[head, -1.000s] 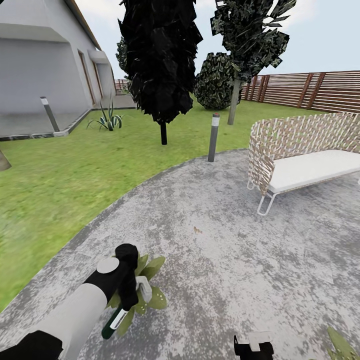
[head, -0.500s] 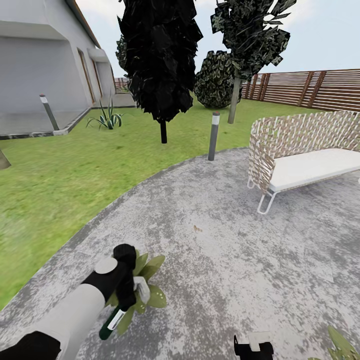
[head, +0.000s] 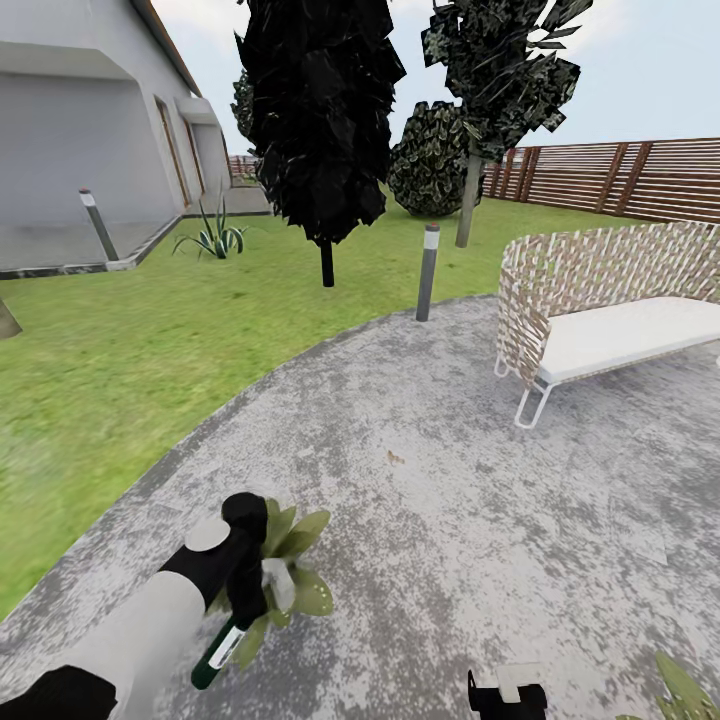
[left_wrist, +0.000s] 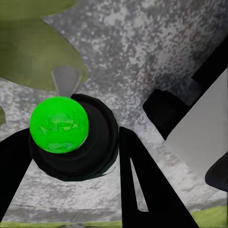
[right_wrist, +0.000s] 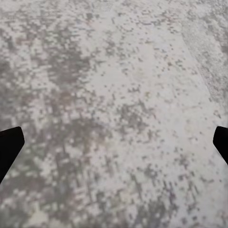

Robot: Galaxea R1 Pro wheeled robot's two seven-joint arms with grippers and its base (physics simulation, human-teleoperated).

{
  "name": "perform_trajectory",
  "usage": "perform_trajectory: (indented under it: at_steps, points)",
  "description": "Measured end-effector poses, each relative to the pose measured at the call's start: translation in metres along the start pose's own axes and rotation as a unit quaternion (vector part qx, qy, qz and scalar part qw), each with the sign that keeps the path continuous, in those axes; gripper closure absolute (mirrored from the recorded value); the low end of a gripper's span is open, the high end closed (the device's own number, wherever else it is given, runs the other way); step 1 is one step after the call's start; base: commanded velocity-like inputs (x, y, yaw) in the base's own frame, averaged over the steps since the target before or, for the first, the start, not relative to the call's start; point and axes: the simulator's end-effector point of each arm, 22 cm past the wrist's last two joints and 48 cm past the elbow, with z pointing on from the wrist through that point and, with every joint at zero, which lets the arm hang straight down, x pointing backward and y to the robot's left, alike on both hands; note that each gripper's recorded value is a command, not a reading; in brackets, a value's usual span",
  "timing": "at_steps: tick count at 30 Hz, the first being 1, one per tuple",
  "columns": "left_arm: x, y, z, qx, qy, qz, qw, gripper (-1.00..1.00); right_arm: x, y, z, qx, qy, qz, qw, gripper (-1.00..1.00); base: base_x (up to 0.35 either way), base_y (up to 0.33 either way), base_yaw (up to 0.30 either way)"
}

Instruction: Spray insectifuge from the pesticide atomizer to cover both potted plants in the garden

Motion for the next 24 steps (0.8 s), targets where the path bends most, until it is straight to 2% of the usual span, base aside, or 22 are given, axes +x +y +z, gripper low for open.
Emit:
perform_trajectory:
  at_steps: [3, 9, 13, 17, 24]
  points:
    - [-0.001, -0.009, 0.008, 0.008, 0.003, 0.004, 1.0, 1.0, 0.0, 0.0, 0.0, 0.0, 0.0, 0.0, 1.0, -1.0, 0.0, 0.0, 0.0]
    - [-0.026, -0.023, -0.001, 0.01, -0.016, 0.02, 0.9996, 1.0, 0.0, 0.0, 0.0, 0.0, 0.0, 0.0, 1.0, -1.0, 0.0, 0.0, 0.0]
    - [-0.033, -0.023, -0.006, 0.005, -0.025, 0.023, 0.9994, 1.0, 0.0, 0.0, 0.0, 0.0, 0.0, 0.0, 1.0, -1.0, 0.0, 0.0, 0.0]
    - [-0.025, -0.016, -0.005, 0.001, -0.021, 0.016, 0.9996, 1.0, 0.0, 0.0, 0.0, 0.0, 0.0, 0.0, 1.0, -1.0, 0.0, 0.0, 0.0]
    - [-0.002, 0.004, -0.003, 0.003, -0.025, -0.018, 0.9995, 1.0, 0.0, 0.0, 0.0, 0.0, 0.0, 0.0, 1.0, -1.0, 0.0, 0.0, 0.0]
